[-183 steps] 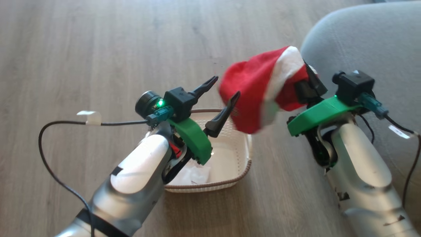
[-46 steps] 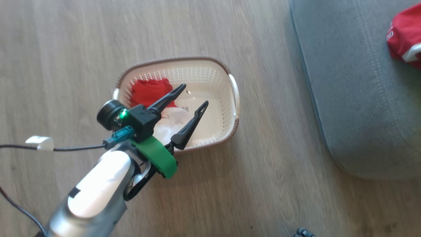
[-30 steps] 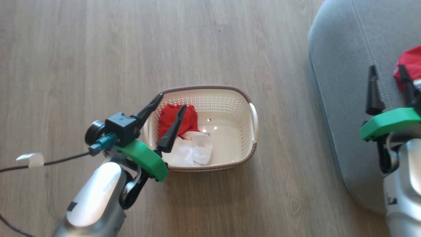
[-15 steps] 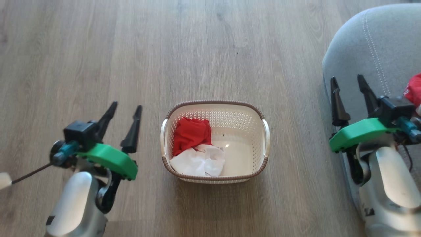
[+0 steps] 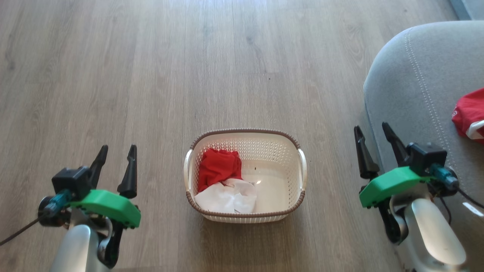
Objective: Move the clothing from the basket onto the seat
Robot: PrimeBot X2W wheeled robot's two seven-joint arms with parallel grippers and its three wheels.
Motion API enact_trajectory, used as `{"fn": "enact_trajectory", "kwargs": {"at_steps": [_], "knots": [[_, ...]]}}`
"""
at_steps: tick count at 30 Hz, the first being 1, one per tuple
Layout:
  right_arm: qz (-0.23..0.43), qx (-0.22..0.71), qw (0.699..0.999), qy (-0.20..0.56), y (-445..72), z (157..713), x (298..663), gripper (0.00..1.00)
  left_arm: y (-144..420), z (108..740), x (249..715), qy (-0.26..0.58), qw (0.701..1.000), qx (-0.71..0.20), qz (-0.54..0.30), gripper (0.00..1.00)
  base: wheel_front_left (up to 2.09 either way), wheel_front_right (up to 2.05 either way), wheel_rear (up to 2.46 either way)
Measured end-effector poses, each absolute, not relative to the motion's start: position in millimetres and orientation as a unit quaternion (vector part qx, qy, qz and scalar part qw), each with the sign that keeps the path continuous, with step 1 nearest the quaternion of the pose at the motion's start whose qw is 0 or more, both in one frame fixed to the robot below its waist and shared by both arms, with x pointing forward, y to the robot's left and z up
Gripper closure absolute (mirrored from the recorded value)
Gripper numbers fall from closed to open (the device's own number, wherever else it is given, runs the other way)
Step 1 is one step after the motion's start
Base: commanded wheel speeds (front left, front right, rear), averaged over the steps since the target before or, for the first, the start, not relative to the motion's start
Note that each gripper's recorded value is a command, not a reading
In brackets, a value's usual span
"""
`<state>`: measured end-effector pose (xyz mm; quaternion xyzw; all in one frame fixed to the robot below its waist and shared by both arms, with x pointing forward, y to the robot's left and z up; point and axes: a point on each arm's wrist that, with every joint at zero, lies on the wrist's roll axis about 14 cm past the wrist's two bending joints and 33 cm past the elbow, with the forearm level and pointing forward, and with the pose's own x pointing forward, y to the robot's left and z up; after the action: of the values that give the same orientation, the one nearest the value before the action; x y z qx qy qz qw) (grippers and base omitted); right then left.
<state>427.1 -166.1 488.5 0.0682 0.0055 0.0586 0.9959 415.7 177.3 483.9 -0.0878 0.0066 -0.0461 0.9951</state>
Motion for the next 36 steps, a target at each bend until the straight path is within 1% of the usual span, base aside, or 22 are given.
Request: {"fn": "enact_trajectory", "kwargs": {"at_steps": [17, 25, 36], "knots": [[0.038, 0.092, 0.995, 0.015, -172, 479, 401, 0.00, 194, 479, 389, 0.006, 0.996, -0.092, -0.008, 0.00, 0.00, 0.00, 0.00], [0.019, 0.100, 0.995, 0.015, -182, 477, 398, 0.00, 194, 475, 387, 0.011, 0.996, -0.090, -0.006, 0.00, 0.00, 0.00, 0.00], [0.018, 0.101, 0.995, 0.013, -182, 478, 398, 0.00, 185, 473, 388, 0.014, 0.996, -0.091, -0.017, 0.00, 0.00, 0.00, 0.00]]}}
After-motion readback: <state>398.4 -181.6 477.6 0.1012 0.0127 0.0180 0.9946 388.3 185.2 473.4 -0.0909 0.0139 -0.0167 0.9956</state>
